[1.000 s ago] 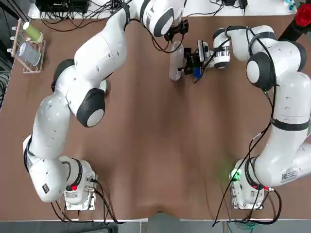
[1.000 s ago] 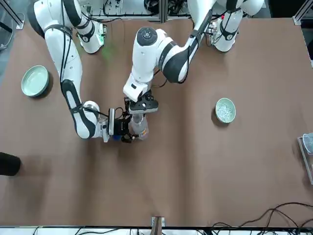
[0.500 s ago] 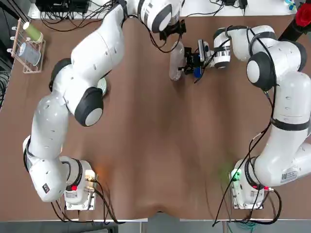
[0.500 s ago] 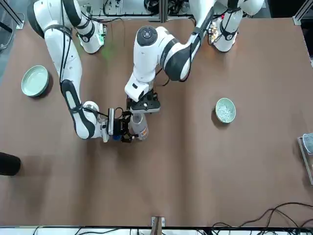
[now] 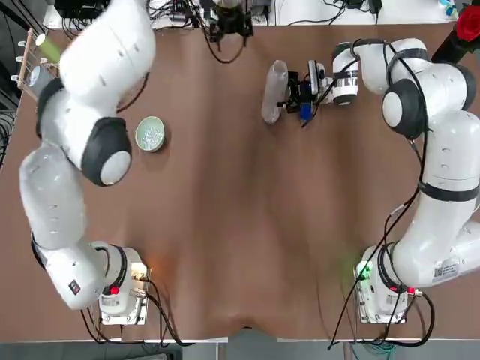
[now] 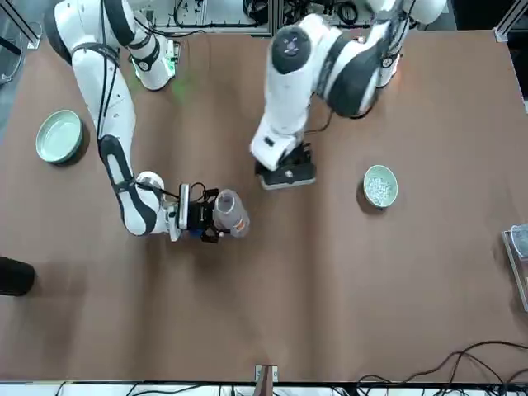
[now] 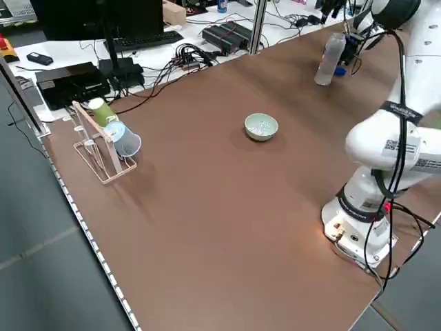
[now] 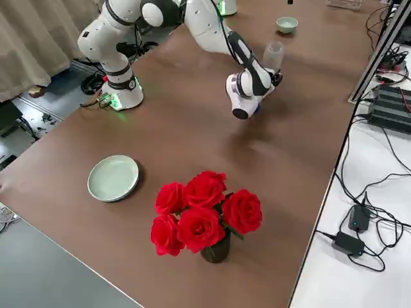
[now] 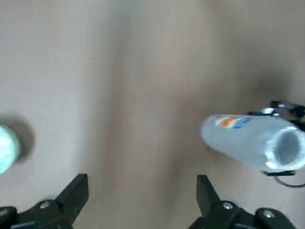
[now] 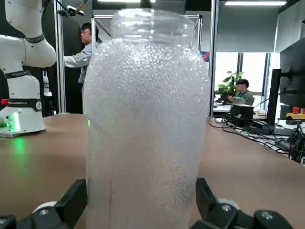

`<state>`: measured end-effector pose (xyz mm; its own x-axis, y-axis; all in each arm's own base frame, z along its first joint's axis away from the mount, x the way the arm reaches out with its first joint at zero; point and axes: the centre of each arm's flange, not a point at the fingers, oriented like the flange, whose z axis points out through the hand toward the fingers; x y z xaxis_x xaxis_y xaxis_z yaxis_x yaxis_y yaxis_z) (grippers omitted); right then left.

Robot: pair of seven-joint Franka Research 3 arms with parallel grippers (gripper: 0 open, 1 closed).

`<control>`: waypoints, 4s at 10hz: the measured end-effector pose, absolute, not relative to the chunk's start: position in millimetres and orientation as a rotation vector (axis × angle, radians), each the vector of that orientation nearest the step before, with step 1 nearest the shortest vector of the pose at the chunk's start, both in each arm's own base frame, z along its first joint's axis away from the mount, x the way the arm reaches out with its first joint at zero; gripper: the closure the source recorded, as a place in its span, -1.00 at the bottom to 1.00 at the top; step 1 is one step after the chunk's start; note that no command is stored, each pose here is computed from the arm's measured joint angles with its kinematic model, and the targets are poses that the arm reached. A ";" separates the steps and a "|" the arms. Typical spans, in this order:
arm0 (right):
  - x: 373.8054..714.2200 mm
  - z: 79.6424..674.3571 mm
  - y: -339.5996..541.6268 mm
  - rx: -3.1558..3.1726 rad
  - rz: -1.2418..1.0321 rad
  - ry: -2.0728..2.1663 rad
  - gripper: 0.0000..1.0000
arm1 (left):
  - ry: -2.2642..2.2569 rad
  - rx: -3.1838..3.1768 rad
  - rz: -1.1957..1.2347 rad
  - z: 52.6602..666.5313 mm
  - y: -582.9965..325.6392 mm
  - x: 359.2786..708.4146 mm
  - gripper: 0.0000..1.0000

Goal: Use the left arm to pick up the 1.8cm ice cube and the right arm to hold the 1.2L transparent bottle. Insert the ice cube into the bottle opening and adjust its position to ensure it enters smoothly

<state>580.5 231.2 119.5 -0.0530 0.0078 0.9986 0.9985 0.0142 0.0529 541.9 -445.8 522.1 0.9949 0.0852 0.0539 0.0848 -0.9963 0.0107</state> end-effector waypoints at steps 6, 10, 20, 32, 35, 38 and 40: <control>579.2 116.3 230.4 -1.177 -1.232 -1.257 -1.00 | -0.045 3.110 0.053 588.1 -266.3 529.4 -1.00; 585.3 115.1 202.8 -1.185 -1.233 -1.268 -1.00 | -0.149 3.099 0.057 601.6 -148.4 529.6 -1.00; 661.4 200.7 50.5 -1.337 -0.907 -1.422 -1.00 | -0.100 3.113 0.136 624.9 -6.3 560.0 -1.00; 639.1 516.5 -0.9 -2.629 -0.168 -1.196 -1.00 | -0.085 3.111 0.112 631.6 -29.1 562.4 -1.00; 620.4 559.5 -27.0 -2.950 -0.158 -0.665 -1.00 | -0.041 3.108 0.109 631.2 -13.9 563.0 -1.00; 601.2 592.3 -66.0 -3.101 -0.110 -0.254 -1.00 | -0.046 3.109 0.071 628.6 -15.5 560.8 -1.00; 594.5 618.8 -73.3 -3.171 -0.098 -0.082 -1.00 | -0.049 3.109 0.062 627.7 -16.4 560.4 -1.00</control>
